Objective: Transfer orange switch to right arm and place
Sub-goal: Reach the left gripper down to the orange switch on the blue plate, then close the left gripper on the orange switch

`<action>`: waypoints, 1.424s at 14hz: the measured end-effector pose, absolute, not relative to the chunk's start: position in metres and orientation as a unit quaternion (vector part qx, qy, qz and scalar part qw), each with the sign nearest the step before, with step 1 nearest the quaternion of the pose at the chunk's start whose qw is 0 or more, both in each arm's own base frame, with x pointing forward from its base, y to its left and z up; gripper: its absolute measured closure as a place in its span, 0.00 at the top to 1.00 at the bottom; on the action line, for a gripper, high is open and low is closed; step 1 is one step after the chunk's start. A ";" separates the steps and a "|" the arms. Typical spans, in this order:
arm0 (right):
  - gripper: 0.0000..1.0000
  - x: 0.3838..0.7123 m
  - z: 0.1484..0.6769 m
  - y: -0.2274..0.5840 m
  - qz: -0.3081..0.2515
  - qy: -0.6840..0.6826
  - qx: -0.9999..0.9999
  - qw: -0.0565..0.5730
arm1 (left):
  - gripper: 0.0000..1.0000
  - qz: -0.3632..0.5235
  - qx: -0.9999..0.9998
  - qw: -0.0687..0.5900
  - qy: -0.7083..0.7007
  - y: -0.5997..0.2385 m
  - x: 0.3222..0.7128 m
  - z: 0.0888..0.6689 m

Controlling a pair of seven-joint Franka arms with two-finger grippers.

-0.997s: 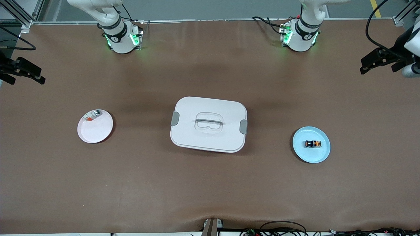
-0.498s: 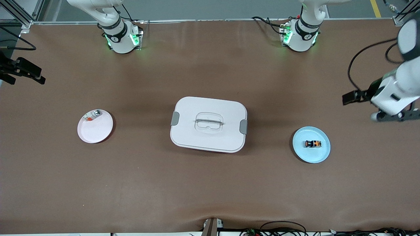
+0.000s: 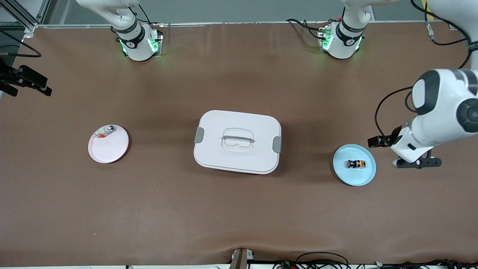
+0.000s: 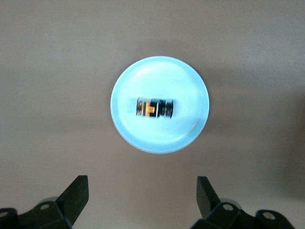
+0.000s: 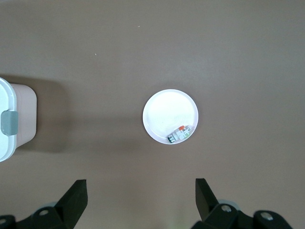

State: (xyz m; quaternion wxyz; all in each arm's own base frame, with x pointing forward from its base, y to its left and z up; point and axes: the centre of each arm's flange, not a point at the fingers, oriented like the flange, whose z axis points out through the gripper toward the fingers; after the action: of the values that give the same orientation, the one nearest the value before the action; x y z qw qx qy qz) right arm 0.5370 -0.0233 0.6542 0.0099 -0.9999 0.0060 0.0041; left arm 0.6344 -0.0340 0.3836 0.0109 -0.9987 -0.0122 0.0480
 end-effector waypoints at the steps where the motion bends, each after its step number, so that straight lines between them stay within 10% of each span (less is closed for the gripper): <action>1: 1.00 0.537 0.654 -0.023 0.004 0.006 -1.000 0.010 | 1.00 0.045 -0.999 0.009 -0.012 -0.034 0.637 0.365; 20: 1.00 0.537 0.654 -0.023 0.004 0.006 -1.000 0.010 | 1.00 0.009 -1.000 0.010 0.002 -0.027 0.646 0.208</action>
State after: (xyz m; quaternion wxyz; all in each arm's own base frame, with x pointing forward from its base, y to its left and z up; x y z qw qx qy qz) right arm 0.5371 -0.0231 0.6539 0.0099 -0.9999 0.0057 0.0044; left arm 0.6462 -0.0270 0.2080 0.0104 -0.9999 0.0020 0.0090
